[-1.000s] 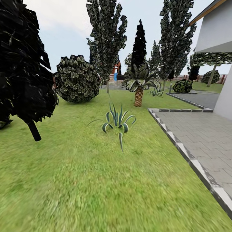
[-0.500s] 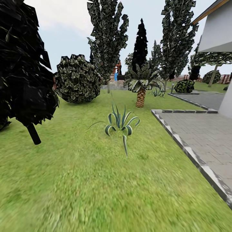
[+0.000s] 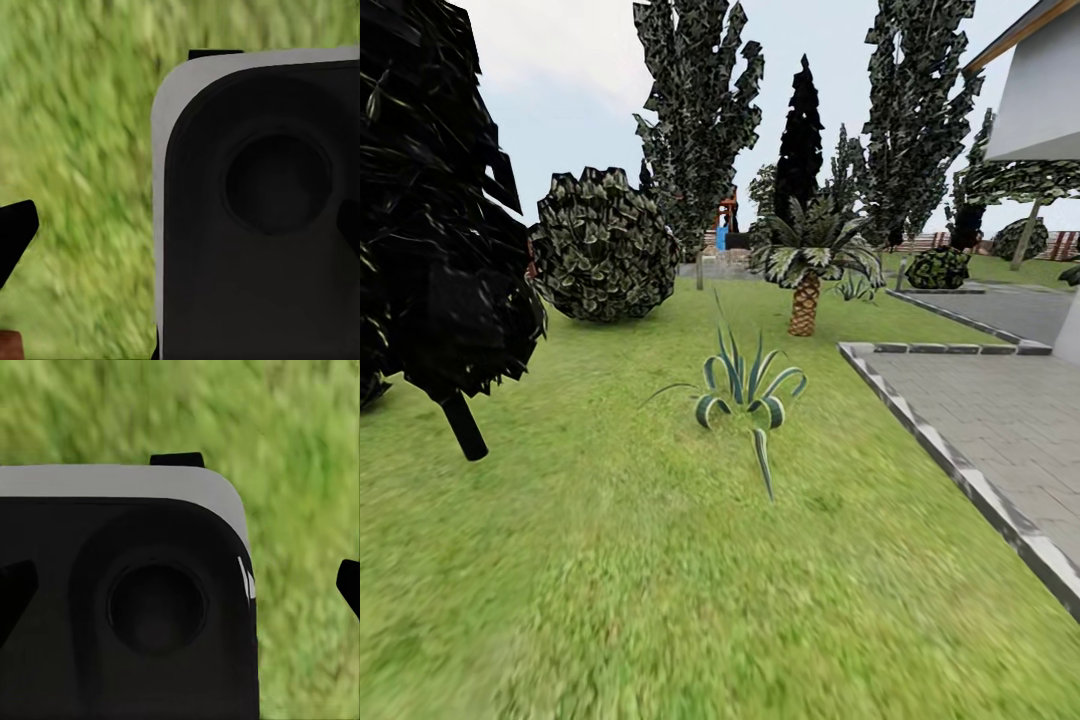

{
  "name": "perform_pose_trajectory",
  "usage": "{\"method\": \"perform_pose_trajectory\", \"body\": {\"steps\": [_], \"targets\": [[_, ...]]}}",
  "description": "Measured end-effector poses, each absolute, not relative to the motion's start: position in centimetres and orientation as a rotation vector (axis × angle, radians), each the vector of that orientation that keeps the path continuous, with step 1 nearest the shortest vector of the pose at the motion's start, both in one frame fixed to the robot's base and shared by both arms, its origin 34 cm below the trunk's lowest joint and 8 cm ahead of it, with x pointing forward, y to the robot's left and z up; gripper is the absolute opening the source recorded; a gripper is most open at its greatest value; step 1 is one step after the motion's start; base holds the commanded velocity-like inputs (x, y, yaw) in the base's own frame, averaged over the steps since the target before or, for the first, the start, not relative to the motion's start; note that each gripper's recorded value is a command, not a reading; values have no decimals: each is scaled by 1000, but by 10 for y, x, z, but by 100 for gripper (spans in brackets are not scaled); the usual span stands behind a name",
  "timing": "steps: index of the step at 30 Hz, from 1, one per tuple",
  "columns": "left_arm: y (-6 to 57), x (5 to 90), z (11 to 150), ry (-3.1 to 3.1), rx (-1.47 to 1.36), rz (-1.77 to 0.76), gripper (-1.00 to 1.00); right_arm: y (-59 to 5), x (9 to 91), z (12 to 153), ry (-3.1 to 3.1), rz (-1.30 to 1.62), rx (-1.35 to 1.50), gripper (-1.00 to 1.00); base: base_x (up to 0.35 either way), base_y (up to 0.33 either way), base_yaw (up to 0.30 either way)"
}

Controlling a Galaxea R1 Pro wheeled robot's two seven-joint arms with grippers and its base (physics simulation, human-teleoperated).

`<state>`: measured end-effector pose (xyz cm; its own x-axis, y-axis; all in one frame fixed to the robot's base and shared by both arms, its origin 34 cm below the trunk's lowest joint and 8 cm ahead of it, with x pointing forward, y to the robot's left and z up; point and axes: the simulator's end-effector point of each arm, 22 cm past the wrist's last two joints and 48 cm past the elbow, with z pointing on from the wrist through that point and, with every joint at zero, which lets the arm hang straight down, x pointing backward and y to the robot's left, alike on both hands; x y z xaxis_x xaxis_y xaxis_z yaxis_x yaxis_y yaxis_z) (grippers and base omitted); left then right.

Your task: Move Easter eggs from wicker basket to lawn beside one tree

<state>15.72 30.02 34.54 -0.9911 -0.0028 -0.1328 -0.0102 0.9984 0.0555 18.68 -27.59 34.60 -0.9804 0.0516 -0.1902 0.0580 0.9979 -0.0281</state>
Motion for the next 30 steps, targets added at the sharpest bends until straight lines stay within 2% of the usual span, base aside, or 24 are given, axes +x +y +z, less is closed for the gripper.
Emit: {"method": "perform_pose_trajectory", "body": {"steps": [30], "targets": [[301, 157, 345, 3007, -10, 90, 100, -275, 187, 346, 2949, -46, 80, 100, 283, 215, 0]]}}
